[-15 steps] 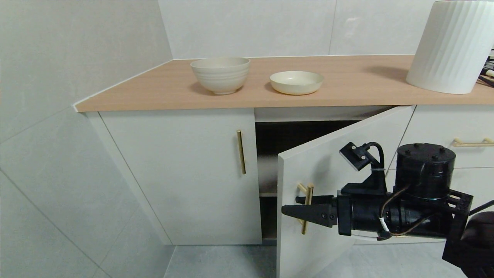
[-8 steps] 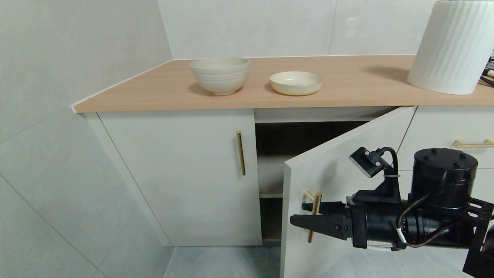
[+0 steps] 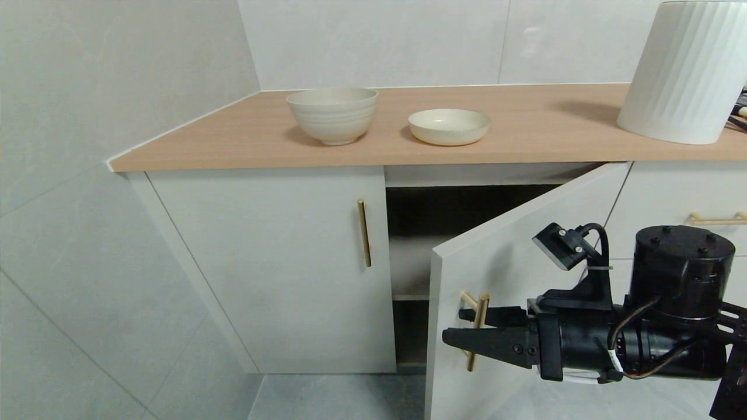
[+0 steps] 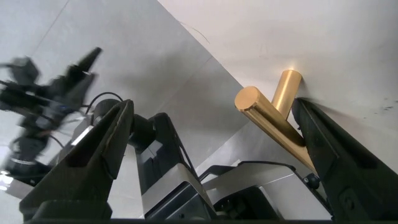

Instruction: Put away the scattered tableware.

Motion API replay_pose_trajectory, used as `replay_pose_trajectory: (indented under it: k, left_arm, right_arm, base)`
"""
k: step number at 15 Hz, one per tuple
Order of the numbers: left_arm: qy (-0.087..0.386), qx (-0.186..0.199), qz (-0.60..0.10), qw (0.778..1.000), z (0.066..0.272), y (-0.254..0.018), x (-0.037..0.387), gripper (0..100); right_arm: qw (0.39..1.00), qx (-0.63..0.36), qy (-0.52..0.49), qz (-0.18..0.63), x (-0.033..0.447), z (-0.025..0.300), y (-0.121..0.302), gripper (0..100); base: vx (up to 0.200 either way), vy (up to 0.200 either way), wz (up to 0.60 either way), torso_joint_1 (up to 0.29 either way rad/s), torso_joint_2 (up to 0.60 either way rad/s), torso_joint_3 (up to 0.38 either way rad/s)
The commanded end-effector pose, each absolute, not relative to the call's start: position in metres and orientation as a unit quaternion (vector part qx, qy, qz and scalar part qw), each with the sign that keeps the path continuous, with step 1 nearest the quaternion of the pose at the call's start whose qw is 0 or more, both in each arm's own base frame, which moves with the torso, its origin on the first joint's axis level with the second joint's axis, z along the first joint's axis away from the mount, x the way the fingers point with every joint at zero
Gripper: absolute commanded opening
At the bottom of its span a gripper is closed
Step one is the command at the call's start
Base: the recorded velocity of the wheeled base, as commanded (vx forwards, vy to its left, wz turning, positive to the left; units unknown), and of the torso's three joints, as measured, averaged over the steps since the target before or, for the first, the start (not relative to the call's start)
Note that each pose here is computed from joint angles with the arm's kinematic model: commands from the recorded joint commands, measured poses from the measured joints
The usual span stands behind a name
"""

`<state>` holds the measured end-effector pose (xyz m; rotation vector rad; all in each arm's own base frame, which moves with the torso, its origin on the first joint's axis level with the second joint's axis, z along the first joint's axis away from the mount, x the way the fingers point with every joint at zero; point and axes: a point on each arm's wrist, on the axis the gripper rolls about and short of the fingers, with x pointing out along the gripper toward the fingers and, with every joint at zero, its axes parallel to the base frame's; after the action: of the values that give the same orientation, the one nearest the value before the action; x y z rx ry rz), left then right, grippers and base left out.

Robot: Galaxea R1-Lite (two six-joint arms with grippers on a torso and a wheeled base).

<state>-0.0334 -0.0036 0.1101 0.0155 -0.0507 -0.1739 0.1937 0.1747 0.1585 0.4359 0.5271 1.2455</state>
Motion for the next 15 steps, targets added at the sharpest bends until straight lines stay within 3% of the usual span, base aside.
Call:
replay_pose_trajectory:
  k: [1, 4, 5, 6, 7, 9, 10, 11, 15]
  left_arm:
    - [0.03, -0.005, -0.171, 0.985, 0.161, -0.007, -0.021, 100]
    - [0.093, -0.043, -0.258, 0.961, 0.215, -0.012, 0.033, 100]
    - [0.122, -0.055, -0.291, 0.947, 0.225, -0.013, 0.058, 100]
    - [0.122, -0.055, -0.291, 0.947, 0.225, -0.013, 0.058, 100]
    - [0.178, -0.076, -0.344, 0.919, 0.229, -0.02, 0.1, 100]
    - [0.243, -0.109, -0.384, 0.884, 0.217, -0.039, 0.15, 100]
    - [0.25, -0.115, -0.392, 0.878, 0.213, -0.044, 0.157, 100]
    - [0.273, -0.136, -0.412, 0.858, 0.196, -0.062, 0.181, 100]
    - [0.315, -0.139, -0.445, 0.827, 0.149, -0.096, 0.208, 100]
  right_arm:
    - [0.758, 0.2, 0.243, 0.571, 0.193, 0.158, 0.175, 100]
    - [0.758, 0.2, 0.244, 0.571, 0.194, 0.158, 0.175, 100]
    - [0.758, 0.2, 0.245, 0.57, 0.194, 0.157, 0.175, 100]
    - [0.758, 0.2, 0.245, 0.57, 0.194, 0.157, 0.175, 100]
    - [0.758, 0.2, 0.249, 0.569, 0.195, 0.155, 0.176, 100]
    - [0.758, 0.2, 0.248, 0.569, 0.195, 0.155, 0.176, 100]
    - [0.758, 0.2, 0.247, 0.57, 0.195, 0.156, 0.176, 100]
    - [0.758, 0.2, 0.247, 0.569, 0.194, 0.156, 0.176, 100]
    - [0.758, 0.2, 0.251, 0.568, 0.195, 0.154, 0.176, 100]
  base:
    - [0.0, 0.0, 0.0, 0.0, 0.0, 0.0]
    - [0.0, 0.0, 0.0, 0.0, 0.0, 0.0]
    - [0.0, 0.0, 0.0, 0.0, 0.0, 0.0]
    - [0.0, 0.0, 0.0, 0.0, 0.0, 0.0]
    - [0.0, 0.0, 0.0, 0.0, 0.0, 0.0]
    - [0.0, 0.0, 0.0, 0.0, 0.0, 0.0]
    - [0.0, 0.0, 0.0, 0.0, 0.0, 0.0]
    - [0.0, 0.0, 0.0, 0.0, 0.0, 0.0]
    - [0.0, 0.0, 0.0, 0.0, 0.0, 0.0]
